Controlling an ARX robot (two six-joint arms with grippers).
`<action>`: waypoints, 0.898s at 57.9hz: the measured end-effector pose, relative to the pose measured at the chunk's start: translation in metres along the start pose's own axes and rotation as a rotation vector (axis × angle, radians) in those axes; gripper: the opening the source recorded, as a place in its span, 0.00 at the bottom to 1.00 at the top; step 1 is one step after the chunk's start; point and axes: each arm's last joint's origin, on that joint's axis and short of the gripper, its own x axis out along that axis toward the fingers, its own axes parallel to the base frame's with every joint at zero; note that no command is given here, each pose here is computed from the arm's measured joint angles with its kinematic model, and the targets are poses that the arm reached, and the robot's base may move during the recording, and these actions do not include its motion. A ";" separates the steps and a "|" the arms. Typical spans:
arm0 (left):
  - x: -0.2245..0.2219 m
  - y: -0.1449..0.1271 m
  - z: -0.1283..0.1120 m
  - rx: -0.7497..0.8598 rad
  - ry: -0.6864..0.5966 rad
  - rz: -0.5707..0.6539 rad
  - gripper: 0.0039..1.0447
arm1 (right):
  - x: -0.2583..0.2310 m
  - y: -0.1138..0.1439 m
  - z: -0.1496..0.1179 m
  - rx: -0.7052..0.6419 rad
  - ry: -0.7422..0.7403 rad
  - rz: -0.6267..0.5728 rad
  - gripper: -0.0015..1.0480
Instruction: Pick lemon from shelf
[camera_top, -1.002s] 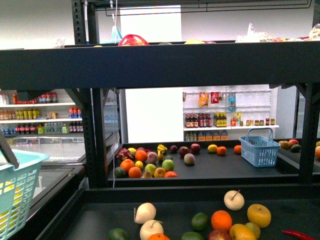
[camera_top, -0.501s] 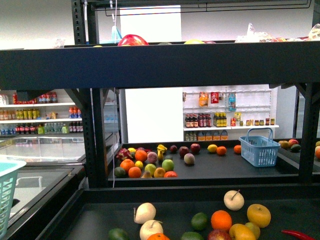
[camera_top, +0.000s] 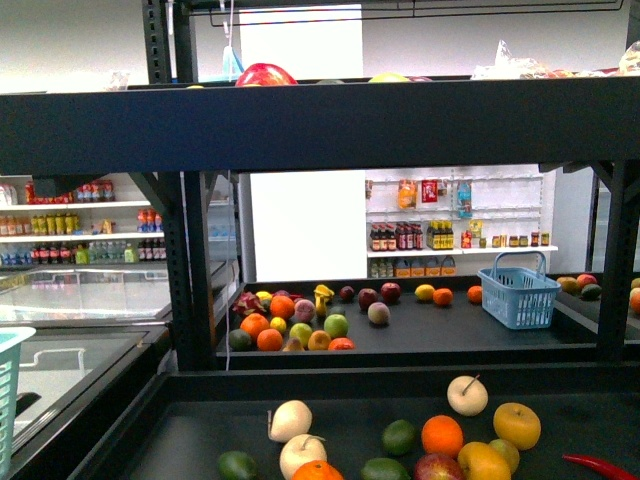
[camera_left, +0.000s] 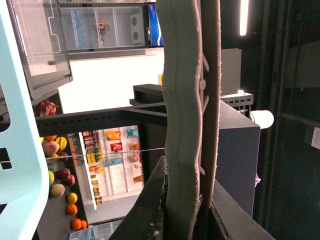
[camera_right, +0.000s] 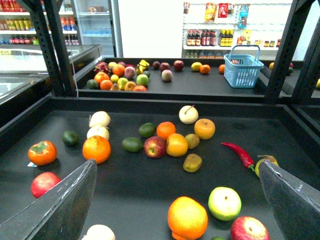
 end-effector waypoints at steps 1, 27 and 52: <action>0.000 0.000 0.000 0.000 0.001 0.001 0.13 | 0.000 0.000 0.000 0.000 0.000 0.000 0.93; -0.011 0.018 0.003 0.140 0.056 0.141 0.91 | 0.000 0.000 0.000 0.000 0.000 0.000 0.93; -0.012 -0.006 0.014 0.219 0.054 0.237 0.92 | 0.000 0.000 0.000 0.000 0.000 0.000 0.93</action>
